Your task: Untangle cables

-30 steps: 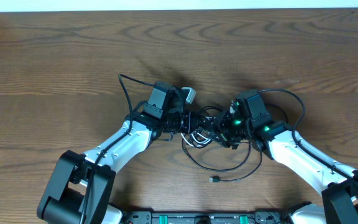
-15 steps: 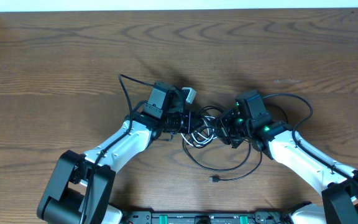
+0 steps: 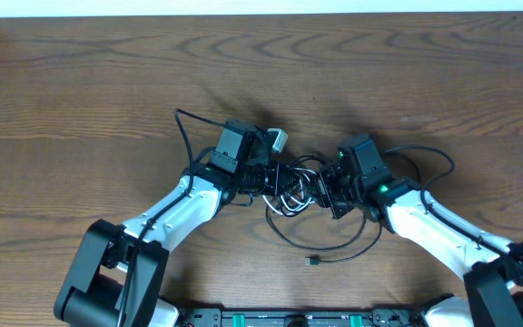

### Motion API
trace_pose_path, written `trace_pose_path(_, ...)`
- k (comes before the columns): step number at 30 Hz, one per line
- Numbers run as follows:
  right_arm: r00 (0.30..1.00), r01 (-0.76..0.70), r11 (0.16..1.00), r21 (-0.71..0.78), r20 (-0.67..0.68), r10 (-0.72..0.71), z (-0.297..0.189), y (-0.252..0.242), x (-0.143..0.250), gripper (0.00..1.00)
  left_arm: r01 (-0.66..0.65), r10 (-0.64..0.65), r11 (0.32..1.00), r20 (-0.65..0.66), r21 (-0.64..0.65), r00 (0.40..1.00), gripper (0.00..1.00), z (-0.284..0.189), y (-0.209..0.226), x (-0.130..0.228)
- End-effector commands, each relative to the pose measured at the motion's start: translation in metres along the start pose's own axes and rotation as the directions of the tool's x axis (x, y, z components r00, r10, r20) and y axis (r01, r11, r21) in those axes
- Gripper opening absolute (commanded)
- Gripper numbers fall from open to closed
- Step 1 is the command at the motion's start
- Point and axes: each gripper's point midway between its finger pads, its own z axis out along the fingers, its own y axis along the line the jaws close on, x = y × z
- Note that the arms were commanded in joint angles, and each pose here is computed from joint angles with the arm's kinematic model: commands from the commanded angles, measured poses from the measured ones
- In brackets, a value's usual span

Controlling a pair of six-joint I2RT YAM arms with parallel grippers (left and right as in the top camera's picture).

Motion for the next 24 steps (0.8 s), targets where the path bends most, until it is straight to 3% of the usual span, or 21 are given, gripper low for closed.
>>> trace_pose_path(1,0.999,0.048,0.998,0.031,0.008,-0.048,0.007,-0.006,-0.001,0.01,0.006,-0.006,1.000,-0.008,0.030,1.000,0.08,0.000,-0.005,-0.001)
trace_pose_path(6,0.966,0.243,0.970,-0.011,0.096,-0.241,-0.008,0.009,-0.020,0.01,0.009,-0.009,1.000,0.009,-0.014,1.000,0.08,0.000,0.002,-0.004)
trace_pose_path(10,0.926,0.370,0.913,-0.174,0.143,-0.348,-0.058,0.049,-0.027,0.01,0.017,-0.016,0.998,0.024,-0.066,1.000,0.08,-0.001,0.012,-0.005)
trace_pose_path(16,0.826,0.563,0.686,-0.461,0.276,-0.492,-0.171,0.098,-0.022,0.01,0.023,-0.020,0.995,0.031,-0.098,0.999,0.08,-0.001,0.018,-0.006)
trace_pose_path(21,0.739,0.663,0.523,-0.535,0.355,-0.573,-0.224,0.101,-0.002,0.01,0.028,-0.015,0.982,0.073,-0.187,0.997,0.08,-0.004,0.033,-0.012)
trace_pose_path(24,0.637,0.761,0.414,-0.499,0.456,-0.622,-0.242,0.101,0.006,0.01,0.035,-0.008,0.966,0.107,-0.258,0.994,0.08,-0.007,0.045,-0.018)
